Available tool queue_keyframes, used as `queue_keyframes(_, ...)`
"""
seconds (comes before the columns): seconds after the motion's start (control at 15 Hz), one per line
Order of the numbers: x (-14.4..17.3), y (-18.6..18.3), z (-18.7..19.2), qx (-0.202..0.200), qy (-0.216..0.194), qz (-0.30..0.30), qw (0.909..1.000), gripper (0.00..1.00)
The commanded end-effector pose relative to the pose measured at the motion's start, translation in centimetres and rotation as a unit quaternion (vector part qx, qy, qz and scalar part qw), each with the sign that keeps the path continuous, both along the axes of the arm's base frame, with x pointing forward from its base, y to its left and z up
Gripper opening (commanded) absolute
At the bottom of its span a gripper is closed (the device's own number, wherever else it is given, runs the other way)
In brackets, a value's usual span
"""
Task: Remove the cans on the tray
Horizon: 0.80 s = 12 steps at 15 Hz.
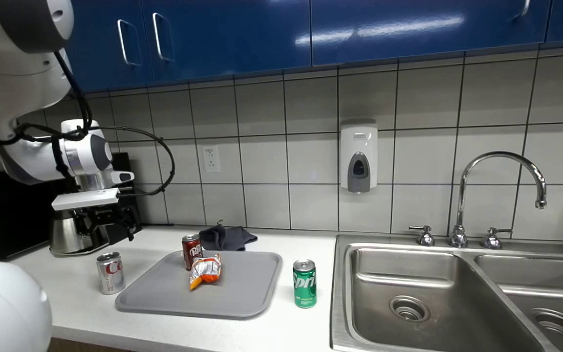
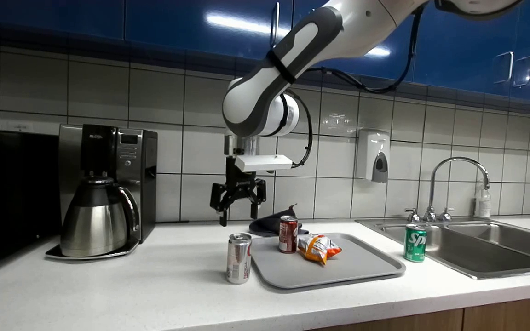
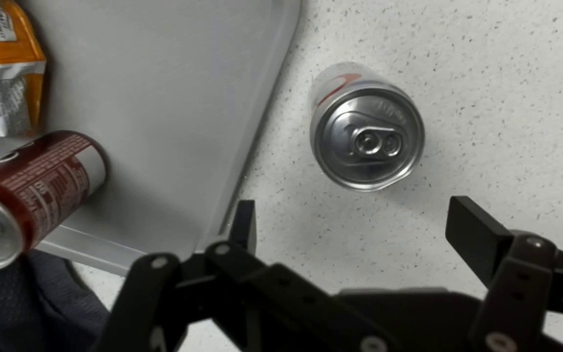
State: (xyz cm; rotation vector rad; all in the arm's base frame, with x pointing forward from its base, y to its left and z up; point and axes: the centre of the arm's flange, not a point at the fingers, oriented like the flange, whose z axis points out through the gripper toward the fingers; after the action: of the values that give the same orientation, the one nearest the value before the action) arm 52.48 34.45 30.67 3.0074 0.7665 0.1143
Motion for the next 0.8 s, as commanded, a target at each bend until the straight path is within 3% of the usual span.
queue_keyframes(0.0,2.0,-3.5,1.0,-0.008,-0.009,-0.04,0.9991,1.0)
queue_keyframes(0.33,6.9,-9.2,0.3,-0.017,-0.009,-0.111,0.9937,1.0)
queue_keyframes(0.73,10.2,-13.6,-0.4,-0.024,-0.01,-0.163,0.9863,1.0)
